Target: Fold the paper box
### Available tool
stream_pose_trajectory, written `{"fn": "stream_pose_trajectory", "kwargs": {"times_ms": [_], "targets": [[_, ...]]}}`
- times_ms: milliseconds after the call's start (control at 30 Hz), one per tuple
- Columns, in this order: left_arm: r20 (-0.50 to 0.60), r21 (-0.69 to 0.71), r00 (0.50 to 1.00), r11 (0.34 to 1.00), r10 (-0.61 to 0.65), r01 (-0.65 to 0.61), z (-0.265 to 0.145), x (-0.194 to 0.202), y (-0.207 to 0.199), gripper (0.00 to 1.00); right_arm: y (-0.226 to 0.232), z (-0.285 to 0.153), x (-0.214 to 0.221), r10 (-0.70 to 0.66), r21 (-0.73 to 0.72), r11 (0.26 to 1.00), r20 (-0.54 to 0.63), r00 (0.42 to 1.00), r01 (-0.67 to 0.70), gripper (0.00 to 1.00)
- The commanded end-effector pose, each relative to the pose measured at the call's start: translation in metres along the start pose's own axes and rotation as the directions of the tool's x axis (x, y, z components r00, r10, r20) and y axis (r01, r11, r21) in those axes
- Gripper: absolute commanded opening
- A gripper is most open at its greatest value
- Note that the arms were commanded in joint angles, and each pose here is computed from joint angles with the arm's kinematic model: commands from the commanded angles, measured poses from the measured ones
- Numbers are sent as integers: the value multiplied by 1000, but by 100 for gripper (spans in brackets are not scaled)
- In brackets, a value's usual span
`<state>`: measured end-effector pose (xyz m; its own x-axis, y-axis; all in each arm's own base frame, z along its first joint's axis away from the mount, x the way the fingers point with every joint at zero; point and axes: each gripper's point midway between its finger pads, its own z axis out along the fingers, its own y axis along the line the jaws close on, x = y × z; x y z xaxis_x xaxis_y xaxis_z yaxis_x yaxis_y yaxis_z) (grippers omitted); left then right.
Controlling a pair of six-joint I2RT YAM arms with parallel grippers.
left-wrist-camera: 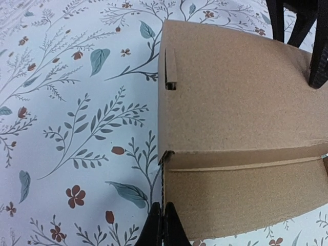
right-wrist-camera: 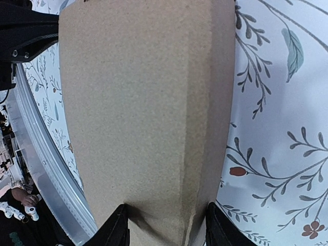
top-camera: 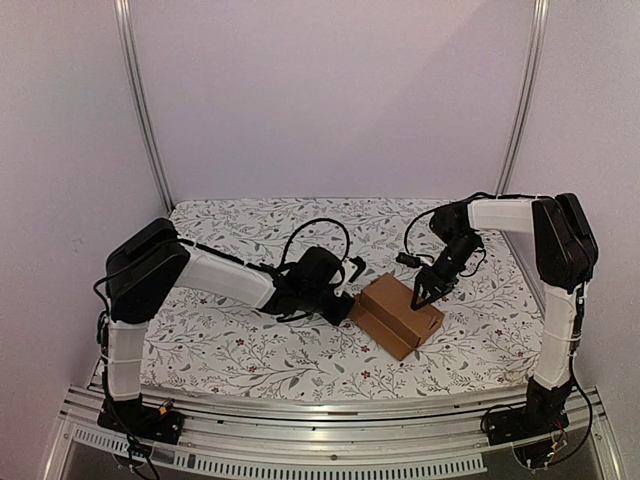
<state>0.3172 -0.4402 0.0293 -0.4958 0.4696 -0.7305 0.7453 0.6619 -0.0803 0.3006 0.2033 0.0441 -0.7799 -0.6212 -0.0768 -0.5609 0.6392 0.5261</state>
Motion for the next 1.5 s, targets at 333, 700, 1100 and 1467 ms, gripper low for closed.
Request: {"fn": "stream_pose_trajectory", "kwargs": {"times_ms": [333, 700, 1100, 1467], "targets": [[116, -34, 993, 999, -27, 31, -21, -21, 2, 0, -34, 24, 16, 65, 71, 996, -99, 993, -58, 48], [108, -19, 994, 1000, 18, -16, -13, -26, -9, 0, -33, 24, 17, 61, 71, 996, -101, 993, -54, 48], [68, -45, 996, 997, 62, -58, -6, -28, -11, 0, -23, 26, 14, 14, 83, 997, -115, 993, -4, 48], [-11, -56, 998, 996, 69, -70, 0, -26, -8, 0, -2, 22, 8, -91, 100, 990, -115, 989, 103, 48]]}}
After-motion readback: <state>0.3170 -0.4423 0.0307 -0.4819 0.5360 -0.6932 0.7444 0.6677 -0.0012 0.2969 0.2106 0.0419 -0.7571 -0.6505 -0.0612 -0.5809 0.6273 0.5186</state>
